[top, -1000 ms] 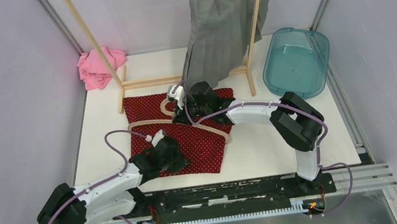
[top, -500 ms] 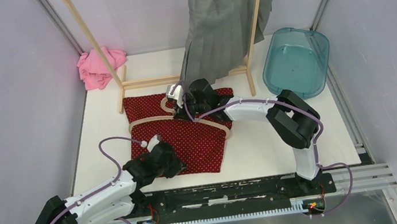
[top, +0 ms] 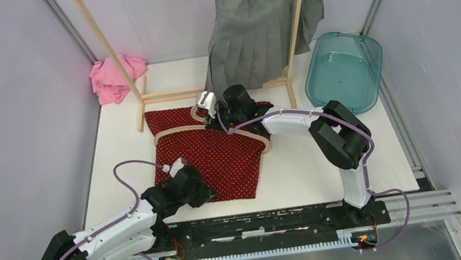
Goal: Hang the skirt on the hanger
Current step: Hang the skirt on the hanger.
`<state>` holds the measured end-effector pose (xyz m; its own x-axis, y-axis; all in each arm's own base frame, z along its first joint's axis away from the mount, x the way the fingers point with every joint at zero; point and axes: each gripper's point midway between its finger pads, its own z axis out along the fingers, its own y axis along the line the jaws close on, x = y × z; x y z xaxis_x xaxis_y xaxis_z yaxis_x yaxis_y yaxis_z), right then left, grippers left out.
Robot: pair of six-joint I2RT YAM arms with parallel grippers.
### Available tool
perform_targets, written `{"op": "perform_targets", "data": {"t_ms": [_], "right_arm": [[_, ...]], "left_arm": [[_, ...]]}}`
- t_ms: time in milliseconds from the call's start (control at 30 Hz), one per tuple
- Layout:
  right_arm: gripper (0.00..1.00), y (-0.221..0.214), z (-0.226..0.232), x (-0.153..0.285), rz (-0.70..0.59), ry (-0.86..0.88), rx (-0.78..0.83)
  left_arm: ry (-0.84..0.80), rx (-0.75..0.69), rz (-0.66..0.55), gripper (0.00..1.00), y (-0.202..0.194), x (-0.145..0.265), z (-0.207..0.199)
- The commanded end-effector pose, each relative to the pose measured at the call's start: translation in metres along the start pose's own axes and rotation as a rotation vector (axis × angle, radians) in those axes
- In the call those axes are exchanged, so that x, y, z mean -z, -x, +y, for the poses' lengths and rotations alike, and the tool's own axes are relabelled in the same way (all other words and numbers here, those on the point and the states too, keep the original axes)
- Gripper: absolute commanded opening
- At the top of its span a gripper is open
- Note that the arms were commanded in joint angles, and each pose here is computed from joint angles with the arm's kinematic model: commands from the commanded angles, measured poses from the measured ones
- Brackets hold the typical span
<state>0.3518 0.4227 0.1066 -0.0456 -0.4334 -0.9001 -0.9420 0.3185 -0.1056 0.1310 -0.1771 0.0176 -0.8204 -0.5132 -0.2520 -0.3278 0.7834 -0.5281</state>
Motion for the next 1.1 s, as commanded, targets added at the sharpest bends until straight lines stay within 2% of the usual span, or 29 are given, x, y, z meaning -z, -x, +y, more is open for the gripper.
{"op": "perform_targets", "data": {"t_ms": [0,133,233,533,733,1067], "right_arm": [[0.01,0.009,-0.029,0.001,-0.001,-0.087,0.070],[0.01,0.017,-0.026,0.002,-0.010,-0.063,0.061],[0.01,0.023,-0.017,0.011,-0.033,-0.052,0.041],[0.01,0.054,0.011,0.055,-0.078,-0.030,0.041],[0.01,0.075,0.022,0.084,-0.084,-0.033,0.090],[0.01,0.089,0.027,0.103,-0.102,-0.056,0.107]], "left_arm": [[0.041,0.024,0.021,0.24,-0.006,0.000,0.013],[0.032,0.027,0.014,0.24,-0.004,0.002,0.010],[0.022,0.002,-0.016,0.28,0.005,0.009,0.000],[-0.039,-0.120,-0.081,0.37,0.035,0.056,-0.053],[-0.094,-0.158,-0.124,0.38,0.050,0.086,-0.074],[-0.113,-0.172,-0.104,0.38,0.044,0.072,-0.079]]}}
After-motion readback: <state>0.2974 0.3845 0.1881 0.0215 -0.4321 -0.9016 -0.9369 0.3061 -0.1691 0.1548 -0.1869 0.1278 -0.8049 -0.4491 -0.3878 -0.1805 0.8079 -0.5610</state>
